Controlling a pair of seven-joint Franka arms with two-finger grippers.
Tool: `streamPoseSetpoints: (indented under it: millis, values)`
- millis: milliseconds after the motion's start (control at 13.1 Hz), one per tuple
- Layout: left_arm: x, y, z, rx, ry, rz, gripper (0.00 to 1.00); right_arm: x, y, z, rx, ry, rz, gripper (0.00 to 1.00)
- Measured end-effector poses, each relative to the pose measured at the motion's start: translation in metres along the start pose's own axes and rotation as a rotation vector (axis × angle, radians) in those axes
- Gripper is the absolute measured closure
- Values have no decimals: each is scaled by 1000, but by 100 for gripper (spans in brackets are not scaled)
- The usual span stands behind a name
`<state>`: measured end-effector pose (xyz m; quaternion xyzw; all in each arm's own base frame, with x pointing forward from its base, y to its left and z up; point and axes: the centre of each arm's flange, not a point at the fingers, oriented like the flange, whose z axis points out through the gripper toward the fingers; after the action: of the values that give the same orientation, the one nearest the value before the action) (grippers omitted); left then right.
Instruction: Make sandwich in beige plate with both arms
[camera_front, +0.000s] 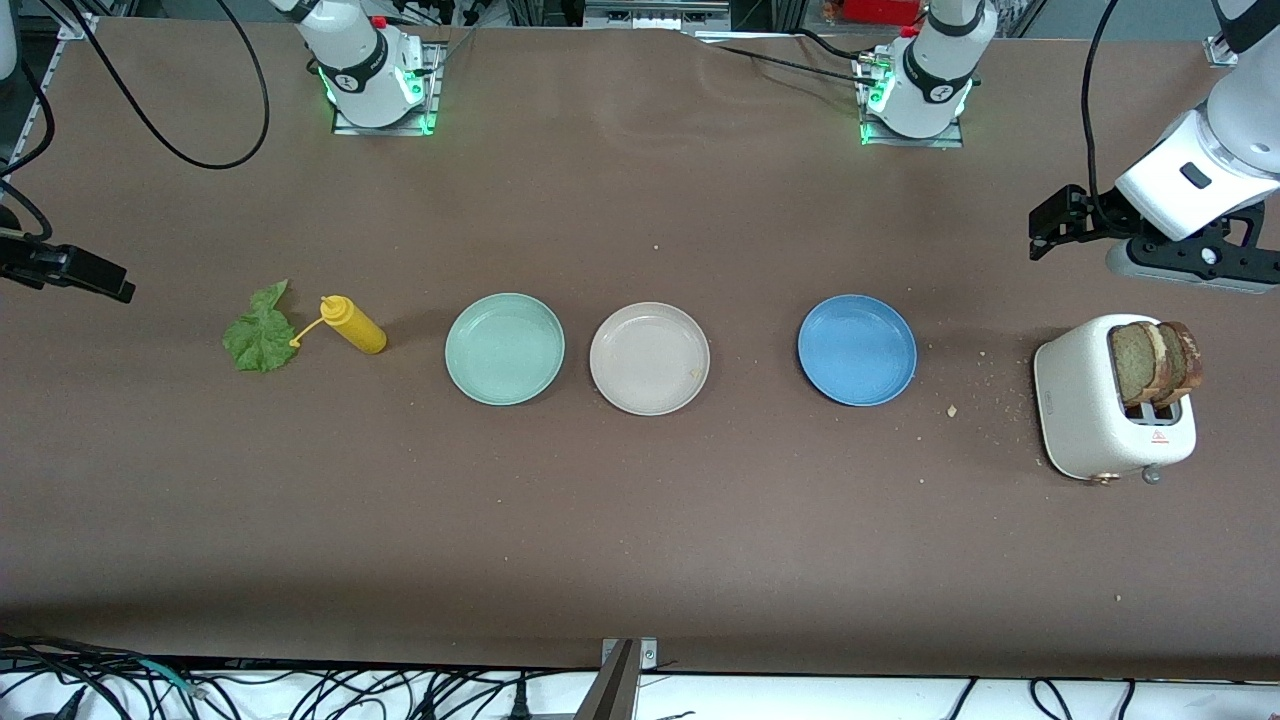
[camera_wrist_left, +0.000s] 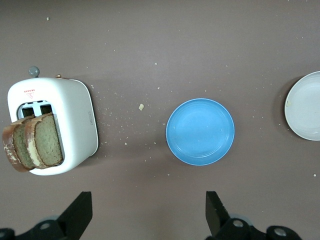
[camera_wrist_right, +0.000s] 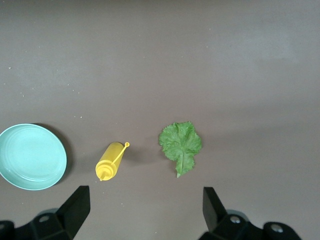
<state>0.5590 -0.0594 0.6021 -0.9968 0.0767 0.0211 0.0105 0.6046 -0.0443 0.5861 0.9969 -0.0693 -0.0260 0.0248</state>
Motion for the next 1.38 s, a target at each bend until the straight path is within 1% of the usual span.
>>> streamPoseSetpoints:
  millis: [918, 1376]
  values:
    - [0, 0, 0, 0, -2, -1, 0, 0, 0, 1, 0, -4, -1, 0]
    - [-2, -1, 2, -1, -18, -2, 0, 0, -1, 1, 0, -5, -3, 0]
